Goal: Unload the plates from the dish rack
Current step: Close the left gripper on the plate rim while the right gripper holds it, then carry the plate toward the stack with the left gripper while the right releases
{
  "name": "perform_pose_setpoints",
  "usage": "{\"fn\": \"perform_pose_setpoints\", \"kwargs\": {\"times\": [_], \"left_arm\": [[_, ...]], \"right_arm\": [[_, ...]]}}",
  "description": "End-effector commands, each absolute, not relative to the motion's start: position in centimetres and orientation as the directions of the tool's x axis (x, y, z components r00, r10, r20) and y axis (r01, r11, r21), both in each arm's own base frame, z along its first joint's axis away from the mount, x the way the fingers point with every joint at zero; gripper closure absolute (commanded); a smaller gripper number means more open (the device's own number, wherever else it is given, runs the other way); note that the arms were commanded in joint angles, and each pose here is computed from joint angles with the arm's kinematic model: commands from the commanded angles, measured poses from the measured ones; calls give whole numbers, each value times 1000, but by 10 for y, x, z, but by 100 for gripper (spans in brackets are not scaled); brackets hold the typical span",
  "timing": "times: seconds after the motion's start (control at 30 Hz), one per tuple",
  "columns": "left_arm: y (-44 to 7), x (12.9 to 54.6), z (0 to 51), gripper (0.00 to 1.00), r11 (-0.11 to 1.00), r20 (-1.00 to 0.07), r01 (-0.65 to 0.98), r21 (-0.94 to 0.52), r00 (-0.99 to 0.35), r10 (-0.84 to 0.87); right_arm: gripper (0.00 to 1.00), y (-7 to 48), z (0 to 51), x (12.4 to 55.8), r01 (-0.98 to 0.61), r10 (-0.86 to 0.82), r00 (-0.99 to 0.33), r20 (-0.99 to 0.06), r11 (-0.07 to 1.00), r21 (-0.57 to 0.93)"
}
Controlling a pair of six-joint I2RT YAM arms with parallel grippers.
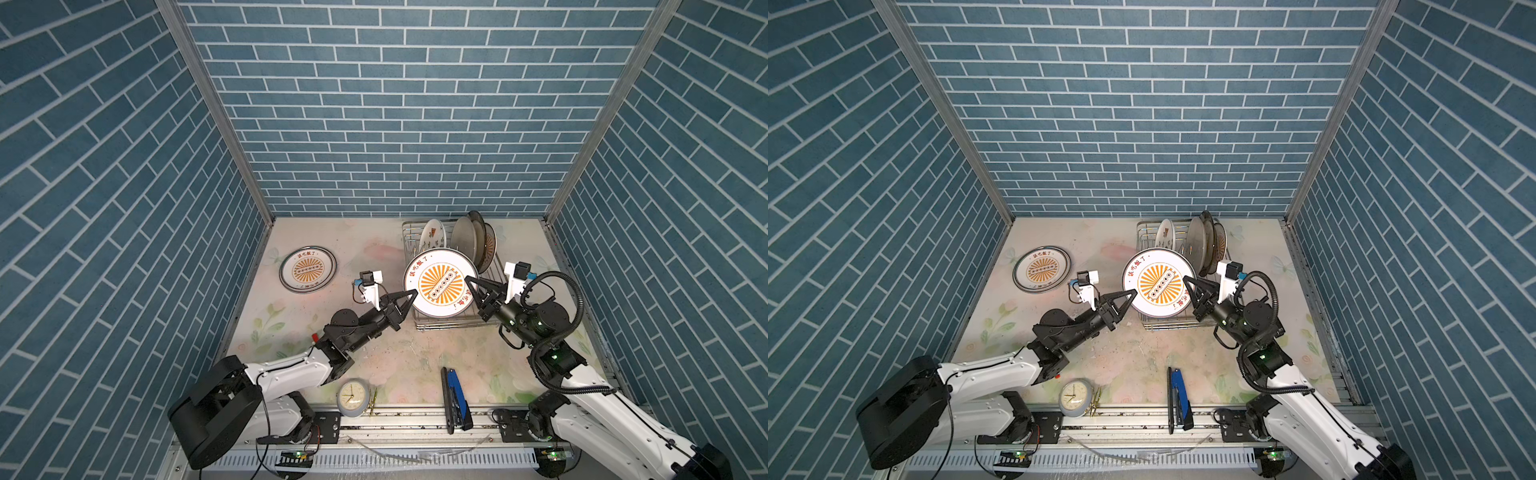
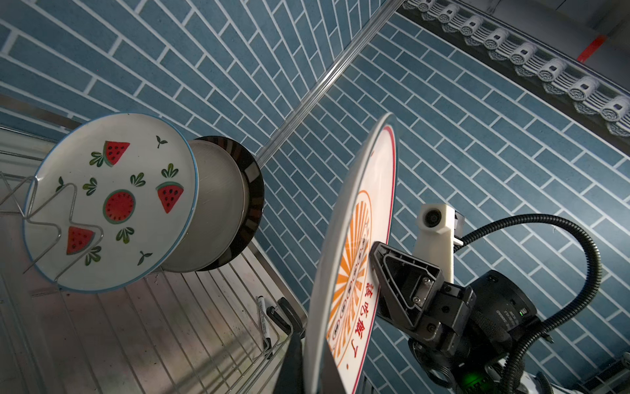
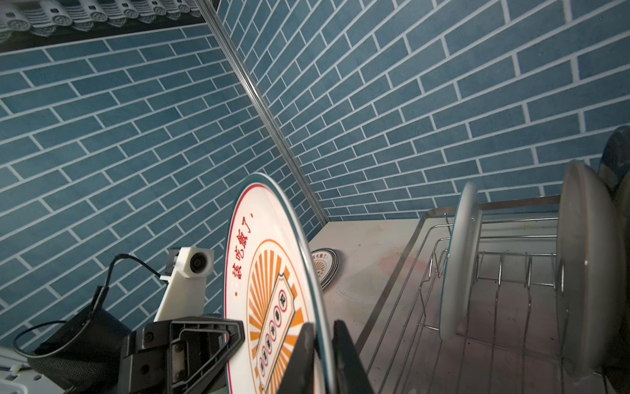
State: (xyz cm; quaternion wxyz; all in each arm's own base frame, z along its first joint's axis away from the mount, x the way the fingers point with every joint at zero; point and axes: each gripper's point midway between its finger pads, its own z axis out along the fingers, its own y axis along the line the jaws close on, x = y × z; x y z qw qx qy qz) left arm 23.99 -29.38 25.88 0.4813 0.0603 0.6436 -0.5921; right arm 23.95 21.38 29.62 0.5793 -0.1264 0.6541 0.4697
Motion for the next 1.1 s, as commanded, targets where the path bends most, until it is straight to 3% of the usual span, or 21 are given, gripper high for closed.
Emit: {"fn": "perform_pose_setpoints", "kwargs": {"times": [0.0, 0.1, 0.27, 0.57, 1.07], "left_arm": [[-299, 239, 275, 100, 275, -703, 676, -684, -510, -495], [-294, 241, 274, 100, 293, -699, 664, -689, -500, -511], [-290, 241, 273, 100, 302, -698, 658, -690, -495, -518], [-276, 248, 269, 100, 344, -692, 629, -698, -468, -549], [-182, 283, 257, 100, 515, -654, 419, -748, -338, -677]], "right_arm": [[70, 226, 305, 225, -778, 350, -289, -891, 456, 432], [34, 227, 303, 224, -782, 347, -290, -892, 451, 430], [2, 232, 300, 225, -786, 330, -315, -890, 434, 440], [1, 236, 294, 233, -772, 317, -332, -889, 451, 449], [1, 251, 286, 246, -779, 284, -327, -902, 459, 427]]}}
